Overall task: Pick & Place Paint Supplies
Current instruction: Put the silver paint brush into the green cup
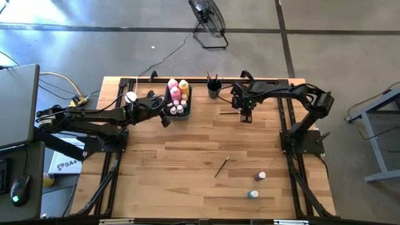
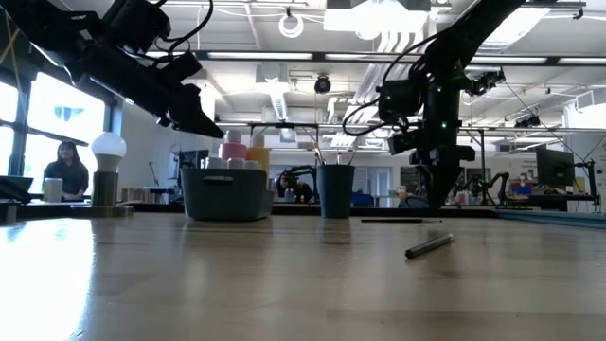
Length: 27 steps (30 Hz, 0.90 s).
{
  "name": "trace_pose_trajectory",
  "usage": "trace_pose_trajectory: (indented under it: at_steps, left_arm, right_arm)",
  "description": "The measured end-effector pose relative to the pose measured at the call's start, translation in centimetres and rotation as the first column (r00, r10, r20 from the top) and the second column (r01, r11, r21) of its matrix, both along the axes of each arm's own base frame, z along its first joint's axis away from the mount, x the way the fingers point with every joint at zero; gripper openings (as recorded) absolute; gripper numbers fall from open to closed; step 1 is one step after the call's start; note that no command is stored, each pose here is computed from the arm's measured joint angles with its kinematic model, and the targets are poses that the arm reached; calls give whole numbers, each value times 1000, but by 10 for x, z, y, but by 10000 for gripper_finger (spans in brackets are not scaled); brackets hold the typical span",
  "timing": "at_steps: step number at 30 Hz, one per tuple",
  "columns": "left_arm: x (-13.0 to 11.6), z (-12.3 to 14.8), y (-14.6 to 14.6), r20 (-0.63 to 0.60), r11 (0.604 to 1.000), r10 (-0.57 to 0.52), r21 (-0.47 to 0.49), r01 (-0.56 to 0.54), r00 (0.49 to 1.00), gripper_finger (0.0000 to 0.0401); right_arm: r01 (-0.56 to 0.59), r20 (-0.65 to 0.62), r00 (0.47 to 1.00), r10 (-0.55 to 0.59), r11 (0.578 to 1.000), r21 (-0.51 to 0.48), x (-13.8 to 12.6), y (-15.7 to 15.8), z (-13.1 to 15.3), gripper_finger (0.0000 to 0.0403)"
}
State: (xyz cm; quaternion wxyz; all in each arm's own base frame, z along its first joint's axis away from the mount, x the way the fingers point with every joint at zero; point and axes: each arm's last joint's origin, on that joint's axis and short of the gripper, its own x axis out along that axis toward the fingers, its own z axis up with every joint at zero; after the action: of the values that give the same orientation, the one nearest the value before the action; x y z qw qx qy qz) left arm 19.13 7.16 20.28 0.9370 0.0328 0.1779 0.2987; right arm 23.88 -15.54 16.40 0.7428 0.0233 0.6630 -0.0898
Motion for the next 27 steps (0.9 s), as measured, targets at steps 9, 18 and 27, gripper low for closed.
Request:
trace_pose_trajectory:
  at_steps: [9,18,27]
  left_arm:
    - [0,0,0,2,1000,0,-2,0,1000,90]
    - [0,0,0,11,1000,4,-15,-4,1000,90]
    - [0,0,0,10,1000,4,-16,-4,1000,90]
  right_arm:
    - [25,30,999,-26,999,32,-4,-7,0,132]
    - [60,37,997,-62,997,49,-17,-13,-13,127]
    - [42,94,994,-47,997,59,-17,-18,-14,127]
